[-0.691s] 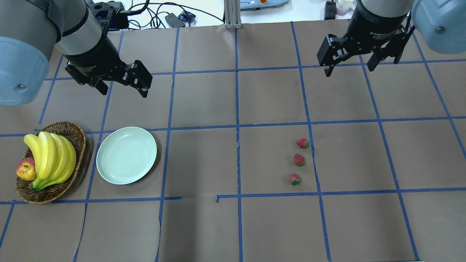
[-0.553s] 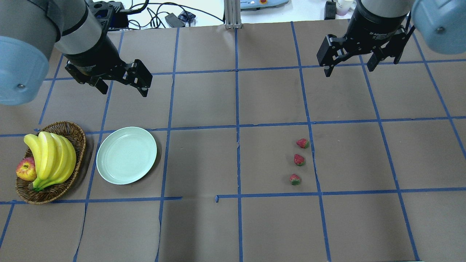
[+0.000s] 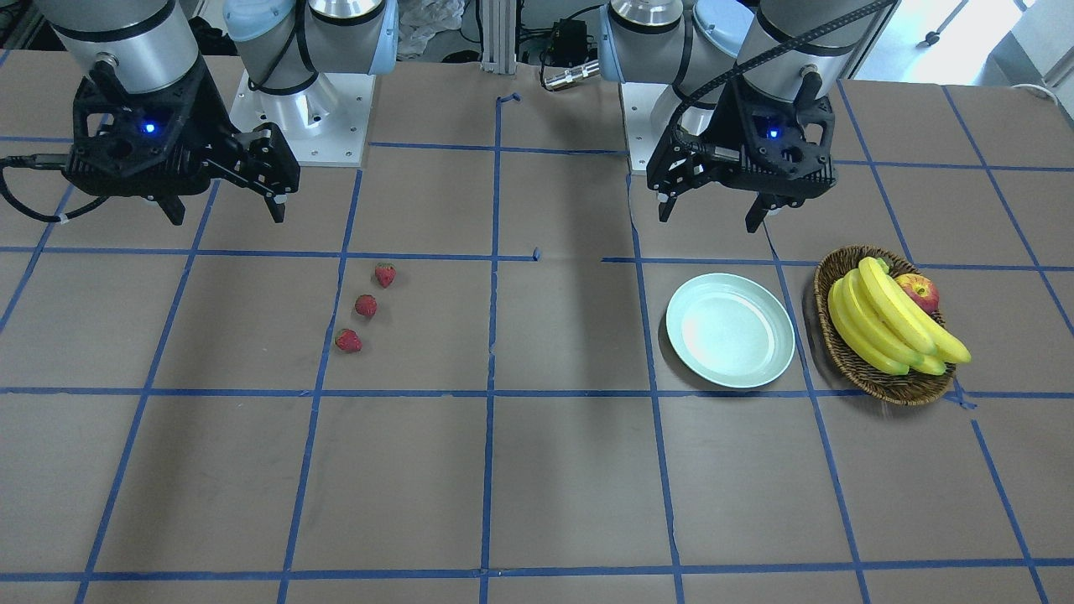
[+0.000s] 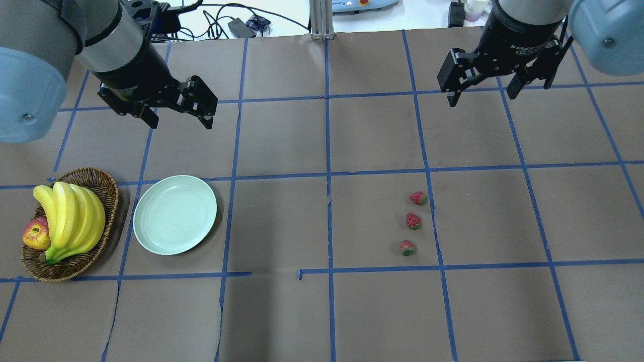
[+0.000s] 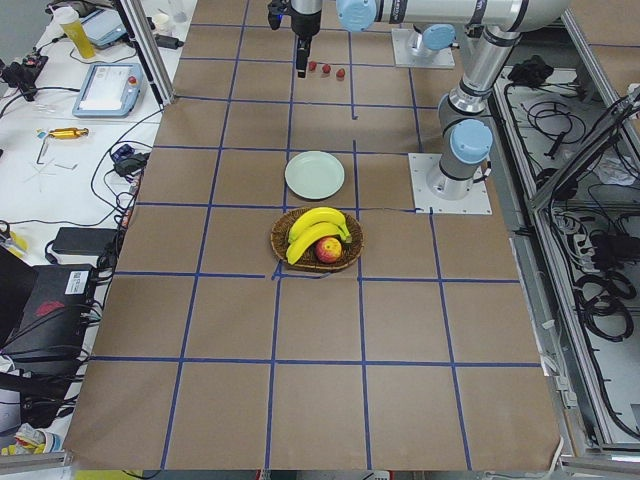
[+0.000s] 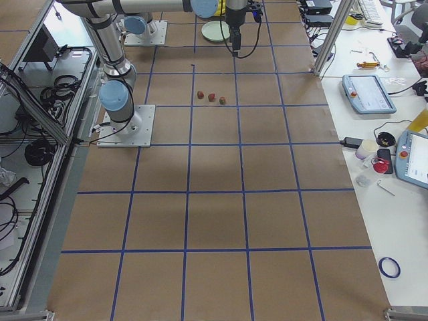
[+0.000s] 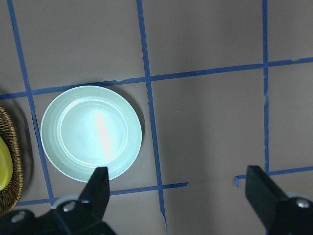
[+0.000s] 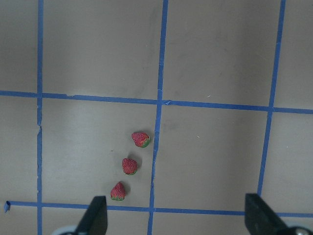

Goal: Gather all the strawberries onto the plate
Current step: 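Move the right gripper over the row of three strawberries, then lower the right gripper and grasp the farthest red strawberry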

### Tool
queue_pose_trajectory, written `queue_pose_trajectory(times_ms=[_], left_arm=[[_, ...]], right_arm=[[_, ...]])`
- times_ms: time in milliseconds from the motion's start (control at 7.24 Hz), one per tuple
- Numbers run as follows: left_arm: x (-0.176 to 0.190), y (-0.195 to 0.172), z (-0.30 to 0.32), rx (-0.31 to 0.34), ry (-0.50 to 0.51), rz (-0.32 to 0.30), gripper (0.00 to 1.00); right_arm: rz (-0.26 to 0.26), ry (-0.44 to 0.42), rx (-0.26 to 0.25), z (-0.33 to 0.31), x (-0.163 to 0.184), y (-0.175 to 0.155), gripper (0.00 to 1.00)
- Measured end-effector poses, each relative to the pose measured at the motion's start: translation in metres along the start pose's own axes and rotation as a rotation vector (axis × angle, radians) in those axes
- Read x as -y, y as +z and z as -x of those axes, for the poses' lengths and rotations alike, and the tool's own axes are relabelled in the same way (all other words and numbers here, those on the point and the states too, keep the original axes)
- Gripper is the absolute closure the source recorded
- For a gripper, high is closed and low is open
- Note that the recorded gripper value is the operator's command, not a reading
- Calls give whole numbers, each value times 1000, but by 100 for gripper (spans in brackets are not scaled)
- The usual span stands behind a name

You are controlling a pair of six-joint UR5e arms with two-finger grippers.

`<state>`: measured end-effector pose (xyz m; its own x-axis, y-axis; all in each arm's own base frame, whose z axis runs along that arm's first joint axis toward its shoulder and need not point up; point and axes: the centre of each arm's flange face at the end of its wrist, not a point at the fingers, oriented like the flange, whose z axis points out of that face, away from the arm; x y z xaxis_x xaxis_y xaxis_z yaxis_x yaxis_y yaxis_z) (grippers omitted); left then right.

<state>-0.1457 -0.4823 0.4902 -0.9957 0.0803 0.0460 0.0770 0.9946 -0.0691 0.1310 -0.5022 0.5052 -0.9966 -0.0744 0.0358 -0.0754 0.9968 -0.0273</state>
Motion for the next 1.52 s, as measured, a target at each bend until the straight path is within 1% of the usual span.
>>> queue_pose_trajectory(times_ms=[829, 967, 1106, 1244, 1382, 1520], left_arm=[[-2, -1, 0, 4, 1, 6, 0], [-2, 0, 0, 4, 4, 8, 0], [-2, 2, 0, 3, 7, 11, 0], [-2, 4, 0, 4, 9, 15, 0], [-2, 7, 0, 4, 9, 21, 0], [-2, 9, 0, 5, 9, 25, 0]], right_arm=[[0, 1, 0, 0, -1, 0, 0], [5, 1, 0, 0, 0, 2, 0], [21, 0, 0, 0, 2, 11, 0], [63, -2, 1, 0, 7, 34, 0], [121, -4, 8, 1, 17, 73, 0], [167, -5, 17, 3, 24, 113, 0]])
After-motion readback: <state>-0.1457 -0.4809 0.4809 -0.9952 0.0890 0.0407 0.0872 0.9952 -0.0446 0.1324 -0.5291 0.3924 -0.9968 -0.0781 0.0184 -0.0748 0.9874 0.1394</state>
